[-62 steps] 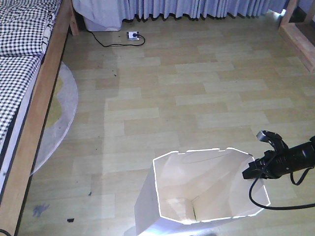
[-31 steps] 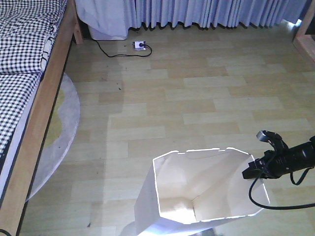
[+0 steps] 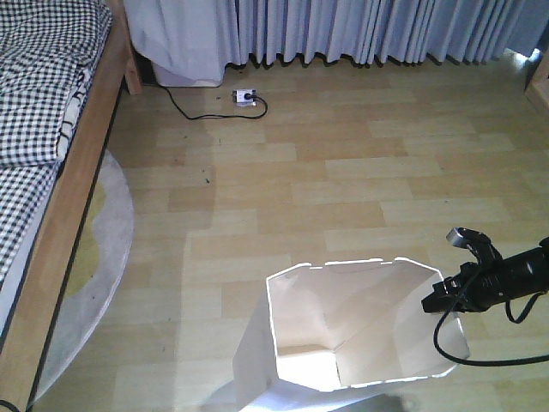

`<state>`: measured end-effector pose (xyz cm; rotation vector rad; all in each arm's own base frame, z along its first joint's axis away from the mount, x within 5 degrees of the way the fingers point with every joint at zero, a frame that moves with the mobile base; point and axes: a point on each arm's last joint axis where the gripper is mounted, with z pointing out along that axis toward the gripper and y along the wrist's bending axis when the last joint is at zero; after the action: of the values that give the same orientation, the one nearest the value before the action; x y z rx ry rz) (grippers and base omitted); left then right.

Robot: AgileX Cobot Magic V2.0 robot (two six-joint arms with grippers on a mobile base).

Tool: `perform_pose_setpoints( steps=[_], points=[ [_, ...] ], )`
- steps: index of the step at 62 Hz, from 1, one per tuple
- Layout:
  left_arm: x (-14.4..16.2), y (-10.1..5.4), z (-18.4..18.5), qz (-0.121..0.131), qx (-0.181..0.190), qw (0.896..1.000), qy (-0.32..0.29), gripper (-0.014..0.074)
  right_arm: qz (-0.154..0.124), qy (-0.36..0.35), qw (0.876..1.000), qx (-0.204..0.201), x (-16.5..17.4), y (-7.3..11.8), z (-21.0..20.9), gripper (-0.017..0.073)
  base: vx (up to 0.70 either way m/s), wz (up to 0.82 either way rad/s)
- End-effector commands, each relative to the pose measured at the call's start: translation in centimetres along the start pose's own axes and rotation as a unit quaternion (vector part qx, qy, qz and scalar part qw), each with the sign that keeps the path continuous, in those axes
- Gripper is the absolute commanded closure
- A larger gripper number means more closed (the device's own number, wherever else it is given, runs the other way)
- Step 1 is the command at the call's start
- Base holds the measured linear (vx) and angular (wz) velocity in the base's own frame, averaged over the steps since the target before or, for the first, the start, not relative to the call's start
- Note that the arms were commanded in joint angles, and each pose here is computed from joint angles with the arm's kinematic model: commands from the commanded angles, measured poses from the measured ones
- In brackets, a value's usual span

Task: Move trash bin to bedside with robot
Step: 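Drive the base toward the bed while holding the bin in the right gripper, then drive closer to the bed head near the curtains, carrying the bin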

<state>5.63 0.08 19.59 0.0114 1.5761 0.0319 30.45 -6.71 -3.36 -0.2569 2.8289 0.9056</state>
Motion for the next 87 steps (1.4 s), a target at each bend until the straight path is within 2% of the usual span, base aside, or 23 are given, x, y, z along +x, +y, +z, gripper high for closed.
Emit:
perform_pose_setpoints(
  steps=[1, 40, 87],
  points=[
    [-0.3, -0.05, -0.02, -0.012, 0.004, 0.999, -0.034, 0.06, 0.001, -0.043, 0.994, -0.105, -1.8, 2.89, -2.26, 0.0563, 0.32, -0.07],
    [-0.3, -0.05, -0.02, -0.012, 0.004, 0.999, -0.034, 0.06, 0.001, -0.043, 0.994, -0.105, -1.8, 2.89, -2.26, 0.0563, 0.32, -0.04],
    [-0.3, -0.05, -0.02, -0.012, 0.004, 0.999, -0.034, 0.06, 0.001, -0.043, 0.994, -0.105, -1.8, 2.89, -2.26, 0.0563, 0.31, 0.09]
  ],
)
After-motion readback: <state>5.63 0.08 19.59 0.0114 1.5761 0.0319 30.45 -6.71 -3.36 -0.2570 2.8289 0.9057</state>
